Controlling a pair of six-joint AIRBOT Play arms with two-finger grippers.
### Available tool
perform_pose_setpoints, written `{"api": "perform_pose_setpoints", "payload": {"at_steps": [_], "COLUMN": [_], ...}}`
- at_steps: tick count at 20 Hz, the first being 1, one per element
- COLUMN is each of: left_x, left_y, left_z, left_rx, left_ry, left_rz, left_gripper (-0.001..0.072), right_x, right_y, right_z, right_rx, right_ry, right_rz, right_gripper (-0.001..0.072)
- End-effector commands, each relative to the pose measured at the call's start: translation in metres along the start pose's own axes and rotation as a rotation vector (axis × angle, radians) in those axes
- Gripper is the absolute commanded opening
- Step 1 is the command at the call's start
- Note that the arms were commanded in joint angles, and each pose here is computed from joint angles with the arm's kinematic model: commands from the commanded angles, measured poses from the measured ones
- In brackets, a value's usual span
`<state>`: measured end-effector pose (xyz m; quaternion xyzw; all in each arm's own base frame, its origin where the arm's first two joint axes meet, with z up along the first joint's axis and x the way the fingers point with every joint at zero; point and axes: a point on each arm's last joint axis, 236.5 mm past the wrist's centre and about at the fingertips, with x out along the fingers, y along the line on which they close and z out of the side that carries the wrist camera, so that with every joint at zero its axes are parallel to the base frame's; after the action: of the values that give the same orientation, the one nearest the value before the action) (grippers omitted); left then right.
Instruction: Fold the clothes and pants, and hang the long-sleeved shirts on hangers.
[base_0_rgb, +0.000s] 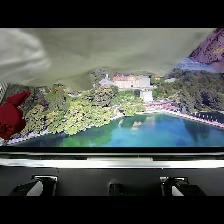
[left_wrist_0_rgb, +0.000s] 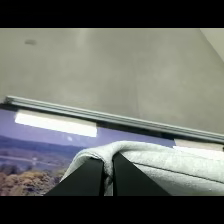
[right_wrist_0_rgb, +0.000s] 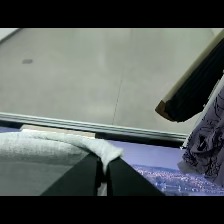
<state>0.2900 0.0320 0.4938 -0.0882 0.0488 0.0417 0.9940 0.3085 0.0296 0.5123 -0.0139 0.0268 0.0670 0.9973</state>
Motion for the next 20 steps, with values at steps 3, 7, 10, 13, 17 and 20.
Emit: {"api": "perform_pose_setpoints", "payload": {"at_steps": [3,7,10,13,17,20], "left_x": [-0.082,-0.016,0.066,0.144,0.245,0.299], "left_y": [0.018,0.014,0.009,0.029,0.034,0.03], "left_z": [0.019,-0.038,-0.125,-0.227,-0.354,-0.428], "left_rx": [-0.024,-0.038,-0.072,-0.091,-0.07,-0.08], "left_ry": [-0.138,0.116,0.421,0.687,0.875,0.913], "left_rz": [0.125,0.067,-0.031,-0.036,-0.068,-0.067], "left_gripper": [0.0018,0.0019,0.0019,0.0019,0.0019,0.0019], "right_x": [-0.058,0.003,0.068,0.126,0.193,0.229], "right_y": [0.005,0.0,-0.004,-0.016,-0.021,-0.026], "right_z": [0.015,-0.045,-0.147,-0.251,-0.383,-0.462], "right_rx": [0.063,0.091,0.128,0.154,0.197,0.228], "right_ry": [-0.049,0.18,0.521,0.812,1.091,1.185], "right_rz": [-0.016,-0.003,0.011,-0.006,-0.003,-0.019], "right_gripper": [0.003,0.003,0.0031,0.0031,0.0031,0.0031]}}
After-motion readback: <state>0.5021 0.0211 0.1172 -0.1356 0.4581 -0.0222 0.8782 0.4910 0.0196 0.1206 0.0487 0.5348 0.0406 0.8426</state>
